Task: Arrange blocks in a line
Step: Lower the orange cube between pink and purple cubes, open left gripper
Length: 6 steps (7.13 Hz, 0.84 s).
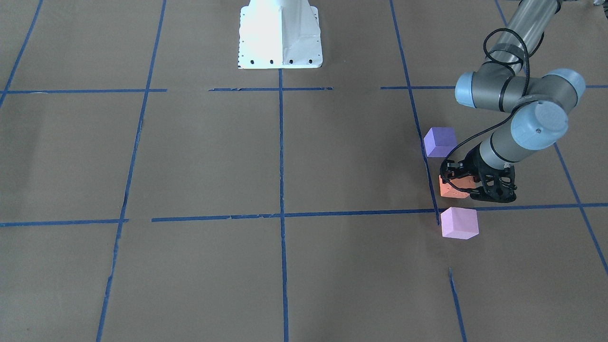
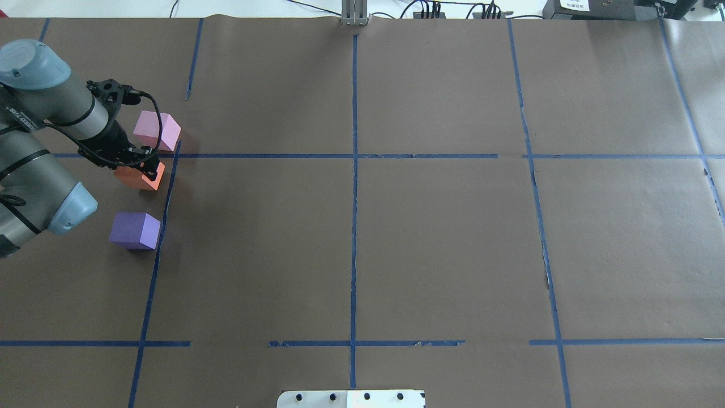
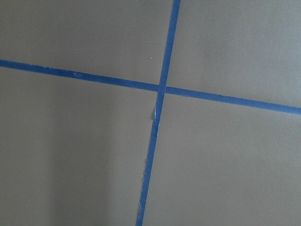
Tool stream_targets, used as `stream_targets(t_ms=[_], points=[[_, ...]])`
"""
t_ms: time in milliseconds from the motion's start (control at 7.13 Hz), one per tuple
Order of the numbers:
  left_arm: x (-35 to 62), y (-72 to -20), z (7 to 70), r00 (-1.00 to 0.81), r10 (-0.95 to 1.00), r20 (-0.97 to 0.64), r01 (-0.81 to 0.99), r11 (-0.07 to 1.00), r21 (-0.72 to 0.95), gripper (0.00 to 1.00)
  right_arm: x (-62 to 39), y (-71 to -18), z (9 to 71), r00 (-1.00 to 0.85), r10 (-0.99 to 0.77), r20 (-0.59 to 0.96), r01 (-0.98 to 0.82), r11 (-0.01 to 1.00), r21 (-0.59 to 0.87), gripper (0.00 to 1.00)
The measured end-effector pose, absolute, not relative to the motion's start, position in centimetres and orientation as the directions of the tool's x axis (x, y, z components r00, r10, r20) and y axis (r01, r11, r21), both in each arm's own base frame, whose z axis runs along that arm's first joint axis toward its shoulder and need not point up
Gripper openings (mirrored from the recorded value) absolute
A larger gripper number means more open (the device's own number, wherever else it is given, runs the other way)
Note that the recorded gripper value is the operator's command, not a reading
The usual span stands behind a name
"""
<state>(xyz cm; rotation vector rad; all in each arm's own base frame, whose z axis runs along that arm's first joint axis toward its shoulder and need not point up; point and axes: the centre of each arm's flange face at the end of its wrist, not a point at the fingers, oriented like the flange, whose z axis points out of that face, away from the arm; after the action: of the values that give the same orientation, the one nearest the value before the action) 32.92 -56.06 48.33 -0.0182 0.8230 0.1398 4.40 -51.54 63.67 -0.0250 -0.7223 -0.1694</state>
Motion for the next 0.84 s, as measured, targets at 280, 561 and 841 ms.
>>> stream_targets(t_ms=[280,561,841], points=[[33.3,-56.0,48.5,0.667,0.101,-0.738,-0.128,0.992,0.020,0.28,4.4,-51.5,63.7,0.737,-0.146,0.660,0.163,0.986,0.036,1.00],[33.8,-55.9,48.6,0.666,0.103,-0.739,-0.134,0.991,0.017,0.33,4.4,-51.5,63.7,0.737,-0.146,0.660,0.163,0.986,0.036,1.00],[34.1,-55.8,48.7,0.666,0.105,-0.739,-0.138,0.990,0.017,0.56,4.4,-51.5,63.7,0.737,-0.146,0.660,0.163,0.986,0.036,1.00]])
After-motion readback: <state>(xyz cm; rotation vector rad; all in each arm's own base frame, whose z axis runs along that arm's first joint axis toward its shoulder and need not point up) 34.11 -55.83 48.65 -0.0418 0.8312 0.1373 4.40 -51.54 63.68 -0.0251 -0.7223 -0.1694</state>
